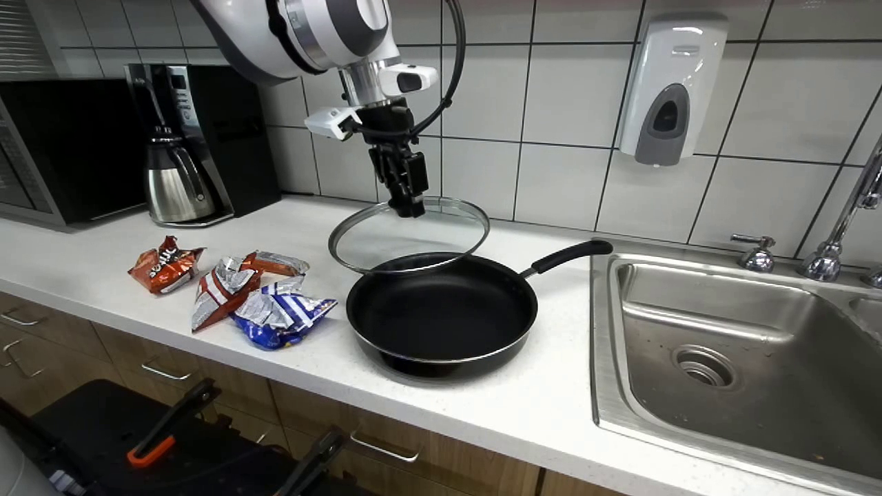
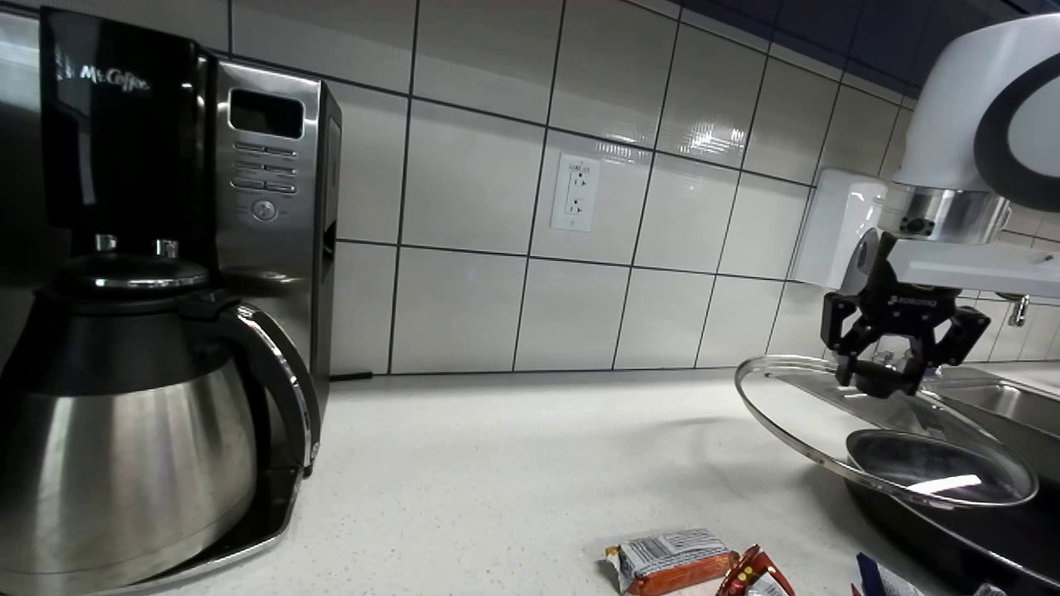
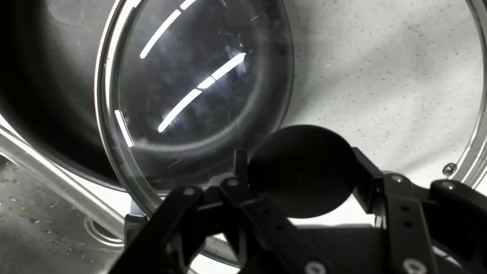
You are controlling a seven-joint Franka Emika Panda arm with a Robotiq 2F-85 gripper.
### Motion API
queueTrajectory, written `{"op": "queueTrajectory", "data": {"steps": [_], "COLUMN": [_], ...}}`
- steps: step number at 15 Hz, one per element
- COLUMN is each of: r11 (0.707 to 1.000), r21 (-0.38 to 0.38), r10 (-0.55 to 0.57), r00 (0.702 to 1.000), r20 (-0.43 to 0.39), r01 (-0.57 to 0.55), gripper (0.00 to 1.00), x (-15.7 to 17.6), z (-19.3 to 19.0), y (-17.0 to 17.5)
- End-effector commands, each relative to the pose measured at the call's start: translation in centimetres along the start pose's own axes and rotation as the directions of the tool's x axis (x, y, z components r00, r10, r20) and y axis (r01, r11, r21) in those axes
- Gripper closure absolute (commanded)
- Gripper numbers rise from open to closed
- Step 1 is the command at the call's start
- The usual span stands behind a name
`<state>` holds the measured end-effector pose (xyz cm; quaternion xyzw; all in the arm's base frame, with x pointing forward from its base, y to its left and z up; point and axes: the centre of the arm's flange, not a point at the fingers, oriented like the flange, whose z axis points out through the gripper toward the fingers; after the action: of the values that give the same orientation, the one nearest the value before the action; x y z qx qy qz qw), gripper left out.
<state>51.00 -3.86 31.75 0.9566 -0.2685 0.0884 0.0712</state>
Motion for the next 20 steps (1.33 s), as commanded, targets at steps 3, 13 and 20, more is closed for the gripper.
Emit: {"op": "queueTrajectory", "data": {"steps": [3,13,20], "r11": [0.999,0.982,0.978], "r21": [-0.001,0.005,-0.009], "r10": [-0.043,-0.188,-0.210], "r00": [0.999,0.982,0.977], "r20": [-0.014,-0.007,0.026], "r01": [0.043,0.188,0.211], "gripper": [0.61,0.61,0.61], "x": [3.4,1.6,1.4], "z": [-0.6,-0.9,1.1], "y": [-6.0,-14.6,-17.1]}}
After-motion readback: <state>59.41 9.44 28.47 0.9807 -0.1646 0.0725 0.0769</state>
